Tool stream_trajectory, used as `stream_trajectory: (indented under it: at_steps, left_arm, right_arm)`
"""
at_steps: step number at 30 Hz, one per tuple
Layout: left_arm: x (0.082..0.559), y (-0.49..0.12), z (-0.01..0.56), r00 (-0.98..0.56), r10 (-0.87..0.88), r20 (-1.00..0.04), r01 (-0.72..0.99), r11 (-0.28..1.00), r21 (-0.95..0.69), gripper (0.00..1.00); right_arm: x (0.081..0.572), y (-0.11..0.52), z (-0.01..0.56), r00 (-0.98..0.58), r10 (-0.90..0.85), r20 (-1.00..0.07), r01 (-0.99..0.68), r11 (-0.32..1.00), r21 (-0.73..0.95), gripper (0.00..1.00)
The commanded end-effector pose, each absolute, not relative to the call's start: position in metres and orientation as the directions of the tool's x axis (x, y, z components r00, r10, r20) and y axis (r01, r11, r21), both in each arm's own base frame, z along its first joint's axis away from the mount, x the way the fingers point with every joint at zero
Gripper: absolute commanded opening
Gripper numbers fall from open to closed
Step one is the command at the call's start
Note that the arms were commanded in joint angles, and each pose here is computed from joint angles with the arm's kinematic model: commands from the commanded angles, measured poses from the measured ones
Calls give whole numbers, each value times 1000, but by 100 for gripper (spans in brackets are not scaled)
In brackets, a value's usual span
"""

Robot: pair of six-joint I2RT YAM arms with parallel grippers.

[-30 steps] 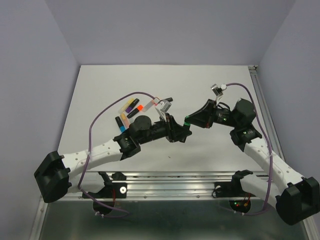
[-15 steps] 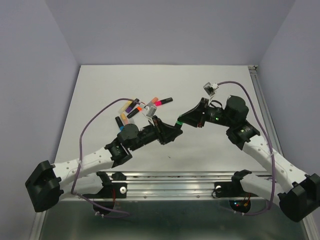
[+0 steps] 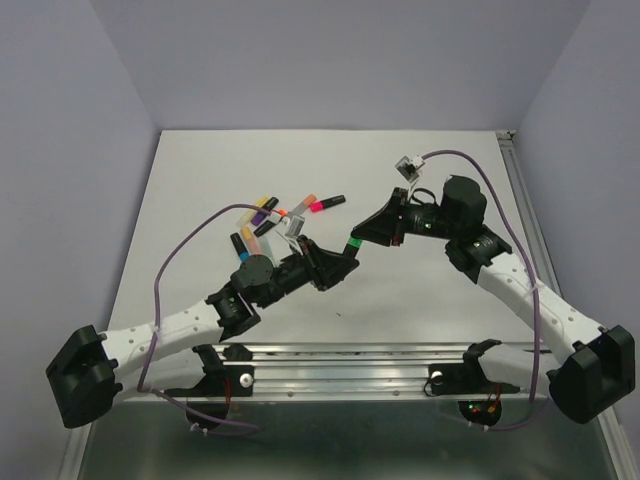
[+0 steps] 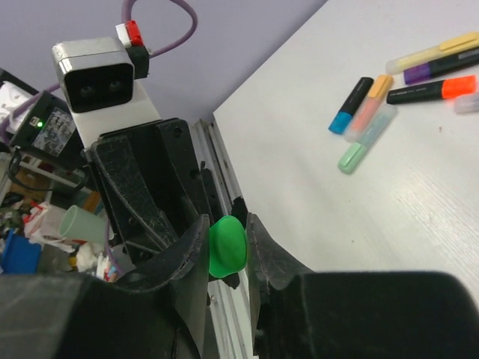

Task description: Open the pen caps

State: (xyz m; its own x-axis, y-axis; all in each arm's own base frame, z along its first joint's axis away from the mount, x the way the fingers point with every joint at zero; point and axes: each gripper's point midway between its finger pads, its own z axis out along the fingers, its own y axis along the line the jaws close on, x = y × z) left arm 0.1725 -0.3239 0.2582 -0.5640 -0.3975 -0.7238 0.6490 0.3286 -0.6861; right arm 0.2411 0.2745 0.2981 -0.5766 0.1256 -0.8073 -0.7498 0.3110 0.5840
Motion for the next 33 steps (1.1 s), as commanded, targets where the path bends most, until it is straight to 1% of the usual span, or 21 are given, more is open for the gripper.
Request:
stream_trajectory:
  at_steps: [1, 2, 4, 6, 9, 10, 12, 13, 15, 18, 20, 21, 22, 24, 25, 27, 28, 30, 31, 33]
  left_arm:
    - [123, -330, 291, -582, -353, -732, 746, 126, -654, 0]
    - [128, -327, 296, -574, -382, -724, 739, 138, -659, 0]
    - [131, -325, 300, -567, -404, -718, 735, 145, -662, 0]
    - [134, -325, 302, -561, -417, -715, 732, 154, -664, 0]
    - [133, -329, 304, -564, -407, -719, 738, 142, -659, 0]
    - [132, -330, 307, -561, -412, -718, 745, 128, -655, 0]
    - [130, -332, 307, -572, -409, -711, 744, 107, -660, 0]
    - [130, -332, 307, -574, -412, -708, 743, 102, -662, 0]
    - [131, -332, 308, -573, -423, -702, 740, 100, -665, 0]
    - [134, -334, 309, -582, -437, -686, 727, 99, -679, 0]
    - [137, -335, 310, -585, -445, -678, 720, 100, -687, 0]
    - [137, -336, 309, -591, -443, -674, 715, 99, -692, 0]
    - [138, -336, 308, -593, -444, -671, 712, 101, -695, 0]
    - [141, -335, 306, -606, -459, -650, 687, 111, -718, 0]
    - [144, -335, 304, -608, -464, -644, 679, 117, -725, 0]
    - [147, -334, 302, -613, -480, -627, 658, 128, -742, 0]
    - [148, -333, 303, -614, -484, -623, 654, 129, -745, 0]
    - [151, -333, 302, -614, -497, -614, 642, 139, -754, 0]
    - [153, -331, 300, -615, -502, -608, 632, 148, -761, 0]
    - [159, -329, 299, -612, -525, -592, 610, 164, -775, 0]
  right_arm:
    - [292, 244, 334, -388, 307, -869, -763, 423, 489, 4]
    - [288, 244, 332, -411, 310, -857, -757, 408, 510, 4]
    - [279, 243, 328, -441, 320, -838, -745, 390, 541, 14]
    - [275, 242, 327, -452, 335, -827, -735, 386, 557, 17]
    - [263, 246, 321, -492, 330, -806, -732, 346, 588, 29]
    - [261, 247, 319, -504, 328, -799, -729, 335, 597, 37]
    - [259, 249, 320, -505, 334, -796, -731, 323, 600, 41]
    - [259, 250, 320, -506, 335, -795, -735, 315, 601, 47]
    - [258, 254, 321, -519, 346, -782, -733, 291, 615, 51]
    - [253, 259, 325, -530, 367, -765, -736, 249, 629, 55]
    - [249, 261, 331, -509, 390, -767, -750, 236, 618, 54]
    - [250, 261, 332, -501, 401, -767, -749, 243, 616, 50]
    - [255, 259, 334, -484, 428, -764, -740, 266, 618, 42]
    - [255, 258, 335, -478, 443, -758, -735, 271, 622, 44]
    - [253, 258, 335, -477, 448, -756, -735, 269, 623, 49]
    - [251, 258, 337, -474, 457, -752, -738, 260, 623, 57]
    - [251, 258, 336, -477, 457, -751, -735, 261, 626, 67]
    - [249, 259, 334, -488, 445, -750, -734, 255, 629, 75]
    - [249, 259, 333, -495, 443, -748, -729, 256, 635, 83]
    - [247, 259, 331, -506, 438, -743, -723, 255, 642, 91]
